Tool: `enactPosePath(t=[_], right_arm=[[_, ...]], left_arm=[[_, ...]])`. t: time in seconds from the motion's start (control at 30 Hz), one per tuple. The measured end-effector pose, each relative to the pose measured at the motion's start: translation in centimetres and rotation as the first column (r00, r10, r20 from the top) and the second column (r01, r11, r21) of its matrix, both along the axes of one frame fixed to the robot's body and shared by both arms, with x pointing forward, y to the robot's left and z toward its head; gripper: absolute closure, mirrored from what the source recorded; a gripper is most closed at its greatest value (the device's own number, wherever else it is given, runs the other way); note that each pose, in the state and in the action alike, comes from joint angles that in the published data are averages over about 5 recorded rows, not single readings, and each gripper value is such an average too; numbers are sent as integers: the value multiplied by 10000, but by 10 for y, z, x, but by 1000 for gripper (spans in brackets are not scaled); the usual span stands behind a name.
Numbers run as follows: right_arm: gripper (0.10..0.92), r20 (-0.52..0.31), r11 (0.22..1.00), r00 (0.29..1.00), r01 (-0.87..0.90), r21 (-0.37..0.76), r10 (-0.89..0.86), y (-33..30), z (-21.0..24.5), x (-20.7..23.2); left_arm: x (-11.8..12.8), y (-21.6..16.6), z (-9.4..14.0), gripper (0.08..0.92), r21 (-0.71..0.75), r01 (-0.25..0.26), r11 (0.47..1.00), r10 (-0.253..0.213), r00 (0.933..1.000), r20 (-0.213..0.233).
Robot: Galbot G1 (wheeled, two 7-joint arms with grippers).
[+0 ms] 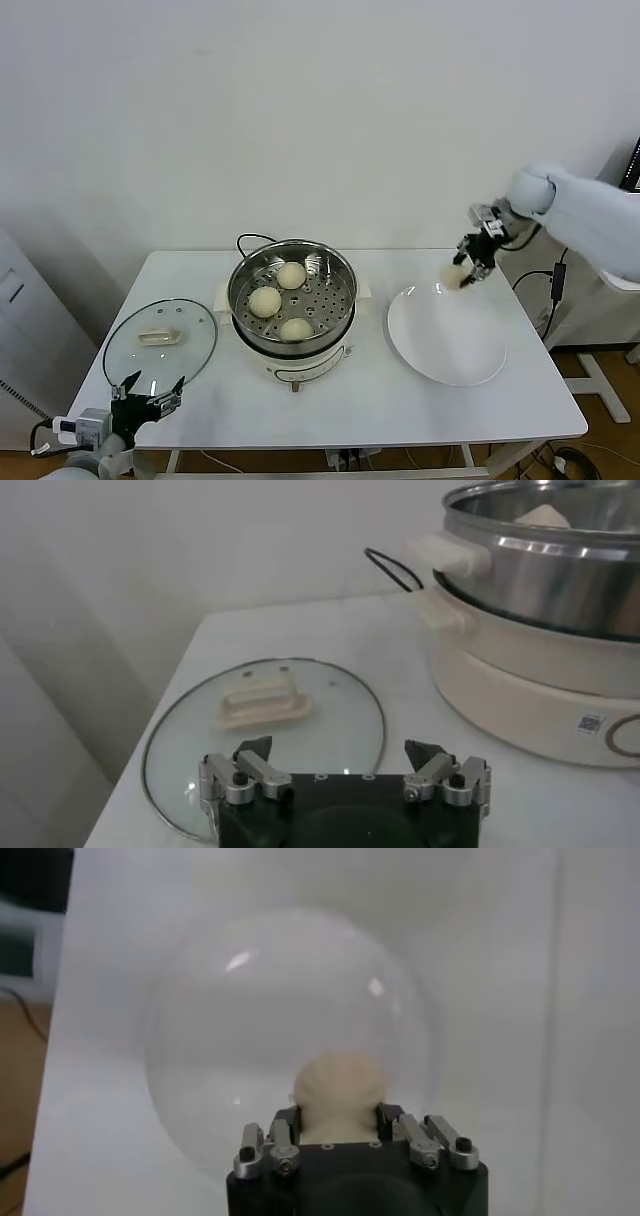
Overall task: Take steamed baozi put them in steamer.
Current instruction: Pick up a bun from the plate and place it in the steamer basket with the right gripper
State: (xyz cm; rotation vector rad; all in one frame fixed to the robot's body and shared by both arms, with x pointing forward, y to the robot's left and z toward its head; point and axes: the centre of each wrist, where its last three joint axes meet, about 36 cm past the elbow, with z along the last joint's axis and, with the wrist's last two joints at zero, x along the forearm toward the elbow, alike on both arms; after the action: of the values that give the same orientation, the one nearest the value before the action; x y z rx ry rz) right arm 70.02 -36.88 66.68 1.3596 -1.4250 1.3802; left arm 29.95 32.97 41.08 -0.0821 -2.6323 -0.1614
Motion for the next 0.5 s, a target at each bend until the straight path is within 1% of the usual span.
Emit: enactPosePath(t=[0.23, 0.5], right_arm=[[539, 130, 9975, 9991, 383, 597, -391, 50, 42, -8], [538, 49, 9900, 9969, 778, 1174, -790, 107, 60, -13]], left_arm=[[0, 0, 1, 177, 12, 32, 10000, -32, 10000, 51], [1, -3, 4, 177, -57, 58, 10000, -57, 9999, 144]])
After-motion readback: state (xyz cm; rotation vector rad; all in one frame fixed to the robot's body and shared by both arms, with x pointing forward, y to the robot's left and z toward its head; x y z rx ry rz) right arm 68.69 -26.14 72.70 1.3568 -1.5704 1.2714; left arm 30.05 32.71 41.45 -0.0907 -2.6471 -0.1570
